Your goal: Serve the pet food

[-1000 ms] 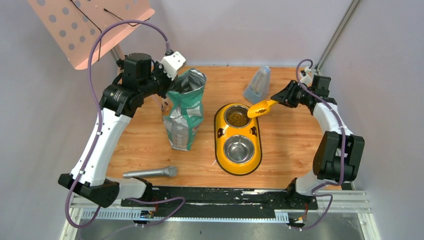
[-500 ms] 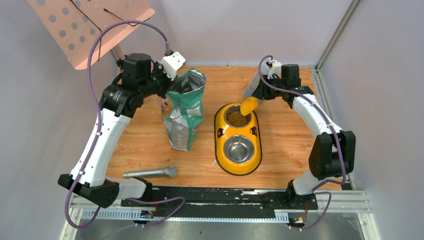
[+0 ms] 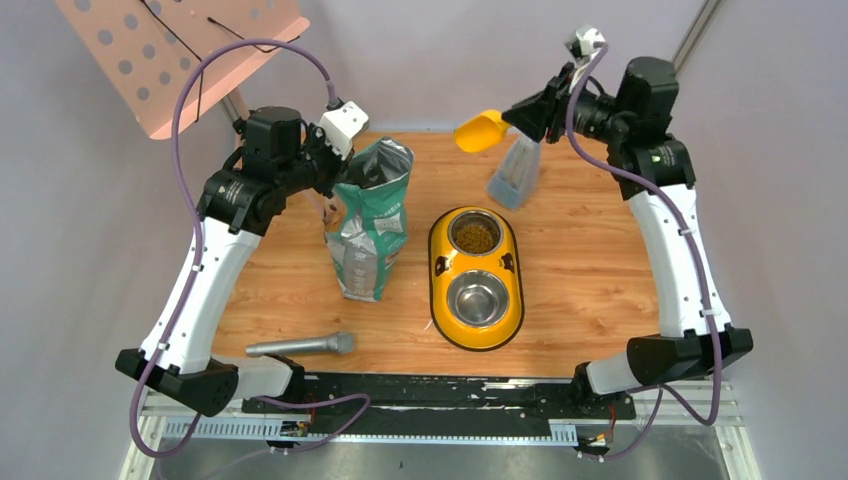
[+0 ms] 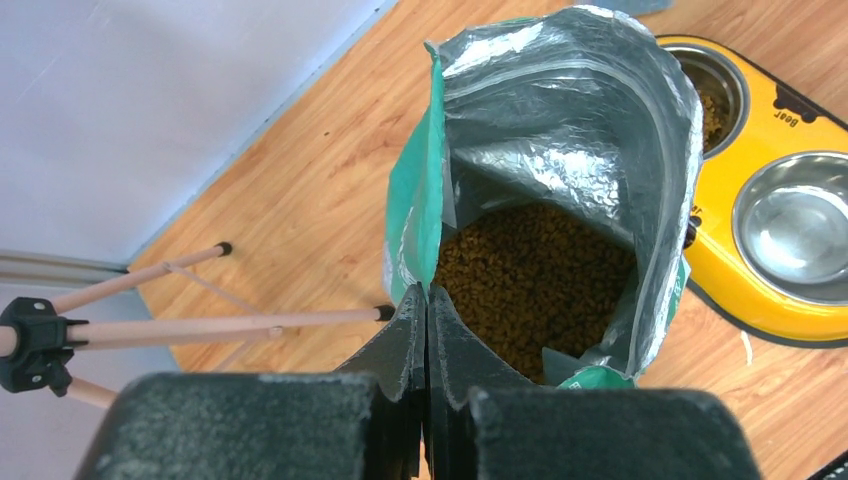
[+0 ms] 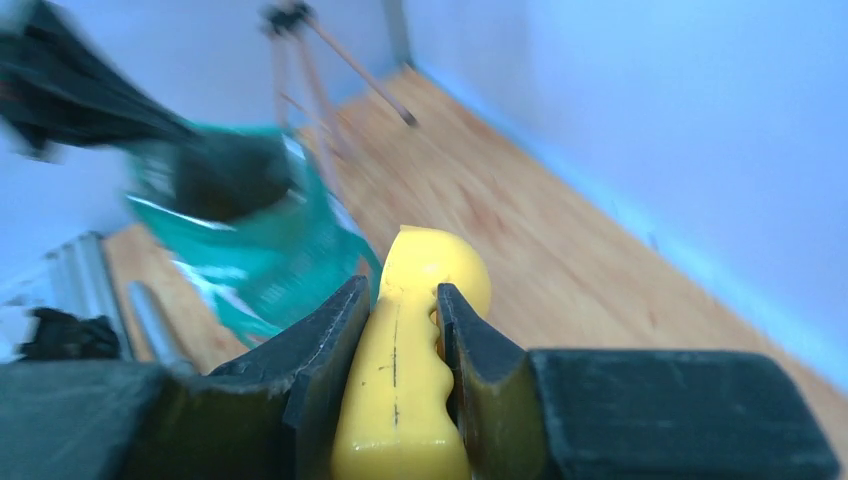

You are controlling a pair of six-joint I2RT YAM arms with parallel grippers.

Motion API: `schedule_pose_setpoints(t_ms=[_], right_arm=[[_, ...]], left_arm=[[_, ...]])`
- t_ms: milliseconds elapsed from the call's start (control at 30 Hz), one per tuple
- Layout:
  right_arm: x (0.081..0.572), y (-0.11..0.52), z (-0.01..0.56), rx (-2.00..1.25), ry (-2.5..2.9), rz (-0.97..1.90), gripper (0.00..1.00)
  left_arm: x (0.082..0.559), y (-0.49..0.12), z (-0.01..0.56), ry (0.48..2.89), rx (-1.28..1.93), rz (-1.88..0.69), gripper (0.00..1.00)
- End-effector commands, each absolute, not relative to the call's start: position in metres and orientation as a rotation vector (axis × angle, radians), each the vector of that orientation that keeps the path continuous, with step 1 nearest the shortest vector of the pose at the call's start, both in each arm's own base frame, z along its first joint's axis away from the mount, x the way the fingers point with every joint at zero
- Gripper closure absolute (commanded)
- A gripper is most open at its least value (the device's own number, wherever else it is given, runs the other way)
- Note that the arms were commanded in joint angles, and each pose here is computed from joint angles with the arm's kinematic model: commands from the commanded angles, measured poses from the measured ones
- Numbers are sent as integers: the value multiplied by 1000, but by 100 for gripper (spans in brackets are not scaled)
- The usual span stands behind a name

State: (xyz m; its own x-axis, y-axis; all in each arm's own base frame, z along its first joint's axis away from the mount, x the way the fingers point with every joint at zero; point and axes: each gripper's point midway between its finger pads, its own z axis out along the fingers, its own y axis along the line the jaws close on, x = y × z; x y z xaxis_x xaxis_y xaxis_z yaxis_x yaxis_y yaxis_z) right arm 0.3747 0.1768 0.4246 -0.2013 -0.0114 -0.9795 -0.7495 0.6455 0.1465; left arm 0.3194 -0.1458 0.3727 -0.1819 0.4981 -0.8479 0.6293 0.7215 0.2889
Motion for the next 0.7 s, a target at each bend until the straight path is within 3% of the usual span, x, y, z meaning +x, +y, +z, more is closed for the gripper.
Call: schedule_pose_setpoints(t_ms=[0, 267, 667], right_arm=[[330, 221, 489, -813, 1468, 1039, 100], [314, 281, 505, -993, 1332, 1182, 100], [368, 341, 413, -1142, 1472, 1087, 100]], left_arm=[[318, -162, 455, 1565, 784, -240, 100], [322, -173, 473, 1538, 734, -321, 100], [318, -200, 497, 1453, 774, -446, 100]])
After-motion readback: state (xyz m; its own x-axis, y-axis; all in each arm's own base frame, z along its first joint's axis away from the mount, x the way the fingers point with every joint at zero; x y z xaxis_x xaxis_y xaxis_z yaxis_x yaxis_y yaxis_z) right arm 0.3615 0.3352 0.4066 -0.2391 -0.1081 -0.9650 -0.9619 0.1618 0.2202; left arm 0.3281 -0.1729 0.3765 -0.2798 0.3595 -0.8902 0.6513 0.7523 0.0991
